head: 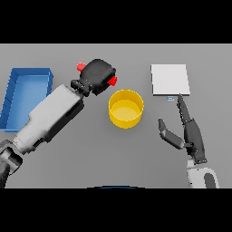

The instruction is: Pick up the red beaker and tilt it to pour out 1 green nut into yellow bowl. Pick up the yellow bowl and place it on the metallic measuring scale.

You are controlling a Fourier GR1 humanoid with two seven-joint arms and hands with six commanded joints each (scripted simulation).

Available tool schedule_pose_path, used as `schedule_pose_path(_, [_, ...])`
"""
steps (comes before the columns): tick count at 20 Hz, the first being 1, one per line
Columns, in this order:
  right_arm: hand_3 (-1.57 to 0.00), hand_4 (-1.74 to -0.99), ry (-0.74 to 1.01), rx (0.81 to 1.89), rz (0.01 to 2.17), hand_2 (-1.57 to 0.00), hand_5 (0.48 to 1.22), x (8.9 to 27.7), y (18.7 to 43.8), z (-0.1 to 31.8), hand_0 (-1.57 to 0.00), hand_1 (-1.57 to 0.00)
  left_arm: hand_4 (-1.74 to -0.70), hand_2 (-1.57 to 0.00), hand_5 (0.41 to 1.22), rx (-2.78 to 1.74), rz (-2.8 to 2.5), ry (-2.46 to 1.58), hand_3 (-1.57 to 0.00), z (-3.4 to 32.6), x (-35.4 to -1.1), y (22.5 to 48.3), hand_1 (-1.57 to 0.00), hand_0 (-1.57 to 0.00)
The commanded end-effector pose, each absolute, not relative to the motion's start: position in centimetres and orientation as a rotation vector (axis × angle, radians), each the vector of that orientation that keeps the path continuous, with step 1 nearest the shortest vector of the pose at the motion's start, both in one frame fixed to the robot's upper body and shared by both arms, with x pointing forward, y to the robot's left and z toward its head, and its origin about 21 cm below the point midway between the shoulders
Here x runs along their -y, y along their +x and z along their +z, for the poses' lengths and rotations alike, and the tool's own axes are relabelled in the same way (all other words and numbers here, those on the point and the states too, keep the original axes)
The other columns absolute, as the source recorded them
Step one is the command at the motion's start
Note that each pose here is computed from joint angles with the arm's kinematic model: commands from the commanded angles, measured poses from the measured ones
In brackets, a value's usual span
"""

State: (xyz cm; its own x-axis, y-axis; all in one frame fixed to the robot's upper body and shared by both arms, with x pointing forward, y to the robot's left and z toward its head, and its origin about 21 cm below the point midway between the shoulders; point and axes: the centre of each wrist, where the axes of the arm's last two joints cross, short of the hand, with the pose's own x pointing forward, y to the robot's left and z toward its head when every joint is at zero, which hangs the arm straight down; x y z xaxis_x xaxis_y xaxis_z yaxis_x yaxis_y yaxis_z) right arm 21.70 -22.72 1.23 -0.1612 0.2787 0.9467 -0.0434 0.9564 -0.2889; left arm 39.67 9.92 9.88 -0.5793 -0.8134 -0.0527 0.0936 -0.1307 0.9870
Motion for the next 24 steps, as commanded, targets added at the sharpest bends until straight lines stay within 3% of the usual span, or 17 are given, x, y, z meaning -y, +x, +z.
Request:
schedule_pose_path(1, [0.00,-1.258,-0.172,1.724,0.278,0.00,0.697,22.5,21.7,1.3,0.00,0.00,-1.61,-1.57,1.206,1.448,-1.863,0.844,-1.57,9.8,-9.6,39.7,-1.57,-1.57])
schedule_pose_path(9, [0.00,-1.193,-0.195,1.717,0.252,0.00,0.649,22.7,21.9,1.2,0.00,0.00,-1.72,-1.57,1.219,1.198,-2.274,0.978,-1.57,11.0,-5.7,40.0,-1.57,-1.57])
schedule_pose_path(14, [0.00,-1.183,-0.202,1.730,0.268,0.00,0.643,22.0,21.8,1.0,0.00,0.00,-1.73,-1.57,1.220,1.061,-2.462,1.133,-1.57,11.3,-4.4,40.2,-1.57,-1.57])
schedule_pose_path(24, [0.00,-1.157,-0.235,1.719,0.268,0.00,0.629,22.3,22.0,1.4,0.00,0.00,-1.73,-1.57,1.221,0.912,-2.806,1.398,-1.57,11.1,-1.8,39.9,-1.57,-1.57])
